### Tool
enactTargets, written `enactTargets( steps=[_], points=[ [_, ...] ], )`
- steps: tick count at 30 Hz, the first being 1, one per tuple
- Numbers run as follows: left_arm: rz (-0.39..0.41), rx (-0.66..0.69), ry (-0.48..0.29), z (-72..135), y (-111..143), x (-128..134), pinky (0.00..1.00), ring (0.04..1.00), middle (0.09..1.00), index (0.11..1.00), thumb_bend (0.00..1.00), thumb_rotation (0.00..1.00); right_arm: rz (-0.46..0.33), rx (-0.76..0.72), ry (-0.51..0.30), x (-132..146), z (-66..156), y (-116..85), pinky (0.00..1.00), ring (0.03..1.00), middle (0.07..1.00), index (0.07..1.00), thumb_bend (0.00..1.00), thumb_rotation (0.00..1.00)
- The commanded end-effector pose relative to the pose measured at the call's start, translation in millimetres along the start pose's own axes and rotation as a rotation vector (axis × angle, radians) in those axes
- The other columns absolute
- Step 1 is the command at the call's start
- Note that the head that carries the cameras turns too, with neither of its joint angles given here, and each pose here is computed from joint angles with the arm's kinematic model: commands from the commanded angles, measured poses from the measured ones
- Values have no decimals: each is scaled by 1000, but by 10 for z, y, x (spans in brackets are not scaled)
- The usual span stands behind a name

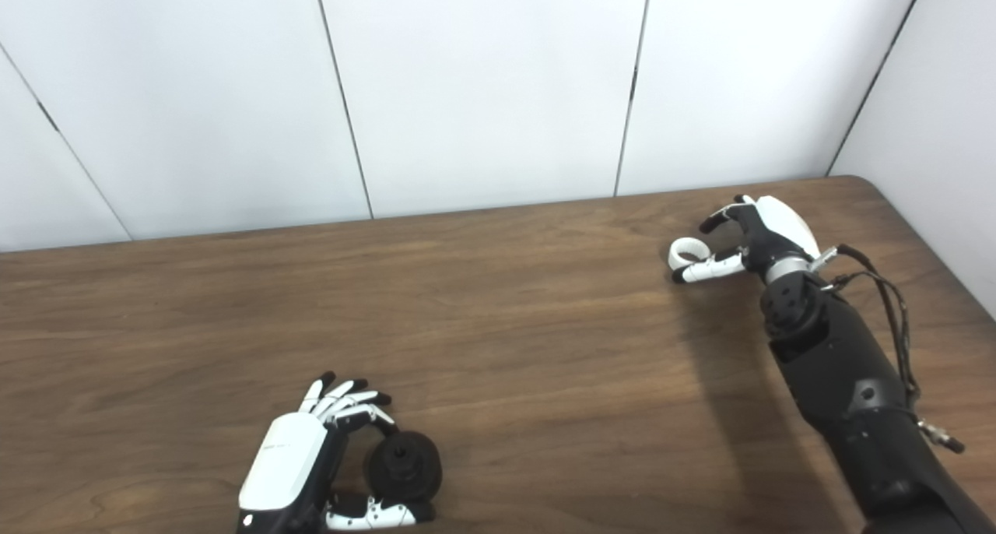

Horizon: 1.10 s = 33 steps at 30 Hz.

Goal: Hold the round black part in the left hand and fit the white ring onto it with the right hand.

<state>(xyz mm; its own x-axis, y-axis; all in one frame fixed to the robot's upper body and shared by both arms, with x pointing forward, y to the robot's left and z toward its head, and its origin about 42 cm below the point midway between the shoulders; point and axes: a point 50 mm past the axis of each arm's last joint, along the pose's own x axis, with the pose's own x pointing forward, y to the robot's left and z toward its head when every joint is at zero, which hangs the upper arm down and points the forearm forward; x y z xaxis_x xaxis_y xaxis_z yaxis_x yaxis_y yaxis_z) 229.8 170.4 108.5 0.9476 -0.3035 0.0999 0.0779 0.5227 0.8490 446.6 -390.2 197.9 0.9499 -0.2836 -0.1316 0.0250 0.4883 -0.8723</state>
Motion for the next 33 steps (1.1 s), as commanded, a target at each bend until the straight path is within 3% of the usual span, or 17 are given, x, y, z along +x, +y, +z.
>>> enactTargets(
  steps=[1,14,33],
  points=[
    [-33,15,22,-58,-52,-81,1000,893,776,484,523,50,-74,-29,-28,94,108,-345,909,1000,950,662,879,256],
    [-33,20,20,-41,-53,-72,1000,891,775,484,523,51,-64,-39,-28,88,153,-281,958,997,921,648,881,270],
    [-29,24,21,-22,-38,-78,1000,890,775,485,523,52,-65,-20,-28,98,158,-231,917,979,919,640,871,231]
  ],
)
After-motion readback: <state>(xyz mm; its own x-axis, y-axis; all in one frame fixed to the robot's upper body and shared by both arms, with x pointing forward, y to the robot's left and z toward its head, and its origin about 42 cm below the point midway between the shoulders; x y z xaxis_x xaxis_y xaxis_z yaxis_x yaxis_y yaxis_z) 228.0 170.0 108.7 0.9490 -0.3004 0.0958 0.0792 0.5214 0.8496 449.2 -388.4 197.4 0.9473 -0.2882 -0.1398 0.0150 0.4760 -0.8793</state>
